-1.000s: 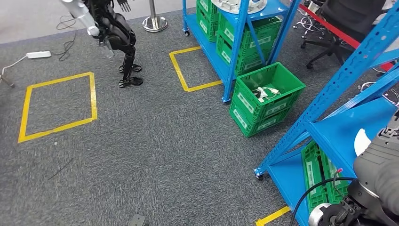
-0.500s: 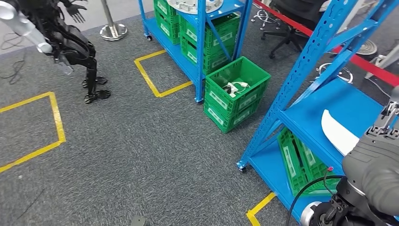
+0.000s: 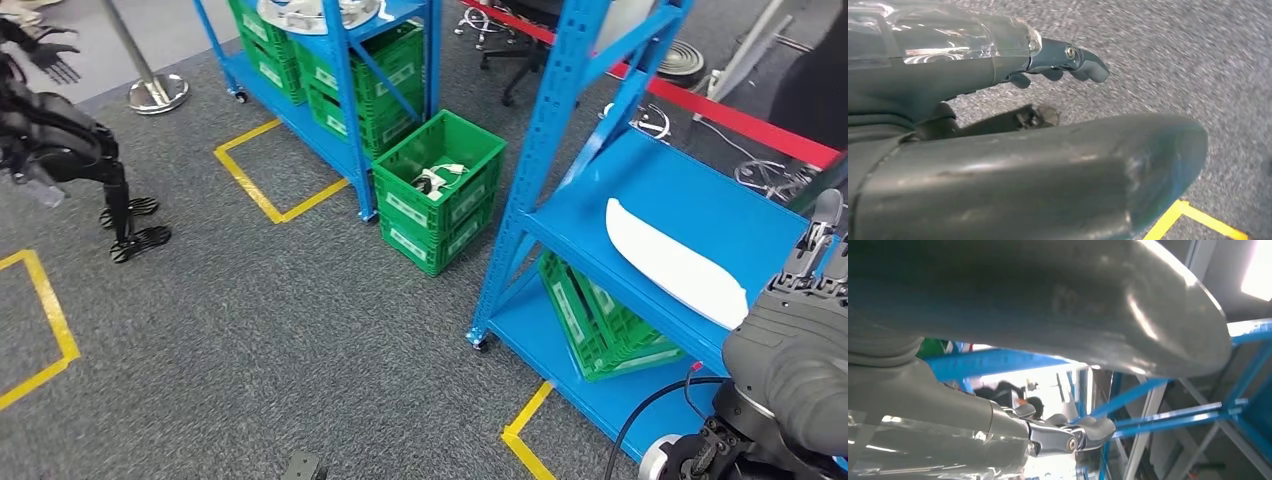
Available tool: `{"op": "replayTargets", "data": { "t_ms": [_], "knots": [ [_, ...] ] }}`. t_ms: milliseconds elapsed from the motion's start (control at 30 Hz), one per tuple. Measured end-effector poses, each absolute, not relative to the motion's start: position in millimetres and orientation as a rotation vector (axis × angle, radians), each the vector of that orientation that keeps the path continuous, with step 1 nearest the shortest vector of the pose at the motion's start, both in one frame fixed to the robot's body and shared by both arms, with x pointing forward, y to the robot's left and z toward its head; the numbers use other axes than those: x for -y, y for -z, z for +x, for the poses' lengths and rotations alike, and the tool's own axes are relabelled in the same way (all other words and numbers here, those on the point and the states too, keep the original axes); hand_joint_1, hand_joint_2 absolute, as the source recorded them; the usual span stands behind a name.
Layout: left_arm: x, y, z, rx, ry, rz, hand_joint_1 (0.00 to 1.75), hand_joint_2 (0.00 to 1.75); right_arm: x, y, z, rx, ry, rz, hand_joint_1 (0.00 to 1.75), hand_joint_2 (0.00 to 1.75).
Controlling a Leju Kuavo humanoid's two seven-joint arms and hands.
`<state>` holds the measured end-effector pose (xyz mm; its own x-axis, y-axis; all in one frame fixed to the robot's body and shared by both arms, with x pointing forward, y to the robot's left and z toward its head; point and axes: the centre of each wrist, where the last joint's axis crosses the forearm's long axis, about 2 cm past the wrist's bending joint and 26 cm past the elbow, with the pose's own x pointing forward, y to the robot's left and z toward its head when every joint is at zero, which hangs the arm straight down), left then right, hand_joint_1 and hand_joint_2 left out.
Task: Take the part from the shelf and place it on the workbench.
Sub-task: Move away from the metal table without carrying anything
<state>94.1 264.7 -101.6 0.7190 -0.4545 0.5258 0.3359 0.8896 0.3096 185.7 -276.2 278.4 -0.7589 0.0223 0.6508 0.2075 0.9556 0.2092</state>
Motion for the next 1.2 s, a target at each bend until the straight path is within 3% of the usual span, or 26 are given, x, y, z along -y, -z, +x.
{"op": "replayTargets", "data": {
  "t_ms": [1200],
  "knots": [
    [-250.2, 100.8, 93.5, 0.622, 0.458, 0.158, 0.00, 0.00, 271.8, -293.0, 191.1, 2.444, 0.219, -0.232, 0.00, 0.00]
  ]
}}
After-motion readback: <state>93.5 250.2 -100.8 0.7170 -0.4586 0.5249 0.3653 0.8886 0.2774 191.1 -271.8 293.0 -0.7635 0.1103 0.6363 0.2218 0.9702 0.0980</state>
